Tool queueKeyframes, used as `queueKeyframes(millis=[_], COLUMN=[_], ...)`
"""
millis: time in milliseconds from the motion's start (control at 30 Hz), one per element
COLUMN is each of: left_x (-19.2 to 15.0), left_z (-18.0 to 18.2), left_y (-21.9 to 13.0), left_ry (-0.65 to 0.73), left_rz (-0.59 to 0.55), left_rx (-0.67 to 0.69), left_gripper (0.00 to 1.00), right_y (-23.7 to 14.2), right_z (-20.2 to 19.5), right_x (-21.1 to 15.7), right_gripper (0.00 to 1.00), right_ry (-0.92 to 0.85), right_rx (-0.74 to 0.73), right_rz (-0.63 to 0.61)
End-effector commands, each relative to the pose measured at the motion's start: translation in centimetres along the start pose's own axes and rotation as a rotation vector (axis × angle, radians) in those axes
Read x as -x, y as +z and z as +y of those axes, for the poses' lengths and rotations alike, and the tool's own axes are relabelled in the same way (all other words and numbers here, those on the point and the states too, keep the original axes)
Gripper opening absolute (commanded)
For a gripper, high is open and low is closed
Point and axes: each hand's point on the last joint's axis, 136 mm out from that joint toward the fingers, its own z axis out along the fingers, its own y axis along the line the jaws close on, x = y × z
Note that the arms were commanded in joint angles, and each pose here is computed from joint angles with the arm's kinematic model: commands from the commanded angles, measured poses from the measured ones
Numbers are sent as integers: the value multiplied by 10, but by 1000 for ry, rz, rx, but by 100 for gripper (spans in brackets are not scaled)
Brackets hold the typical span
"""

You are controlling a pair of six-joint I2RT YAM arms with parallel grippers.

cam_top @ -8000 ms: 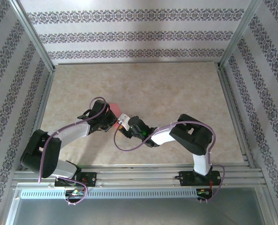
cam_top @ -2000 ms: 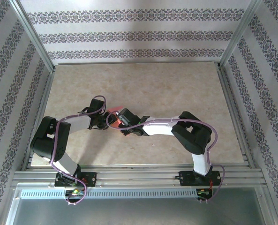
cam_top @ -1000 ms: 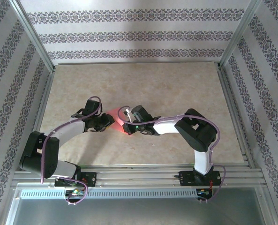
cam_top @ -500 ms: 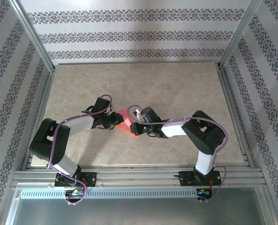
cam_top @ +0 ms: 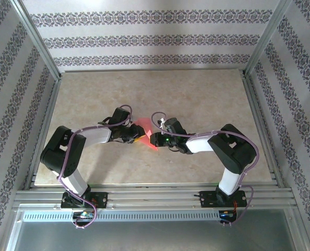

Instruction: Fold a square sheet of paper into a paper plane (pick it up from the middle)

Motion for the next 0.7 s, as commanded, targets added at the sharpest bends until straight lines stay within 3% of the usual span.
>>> queueKeyframes(millis=[0,400,667], left_x=[5,8,4], left_z=[-18,-22,-6], left_y=[4,10,17], left_ry=[23,44,60], left_rz=[-6,-8,9], left_rx=[-51,-58,4], left_gripper=[36,38,33], right_y=[4,10,10], right_z=[1,-12,-16], right_x=[-6,-15,-15], right_gripper=[17,20,20], right_ry=[44,93,114], right_rx=[45,28,27], right_rz=[24,58,59])
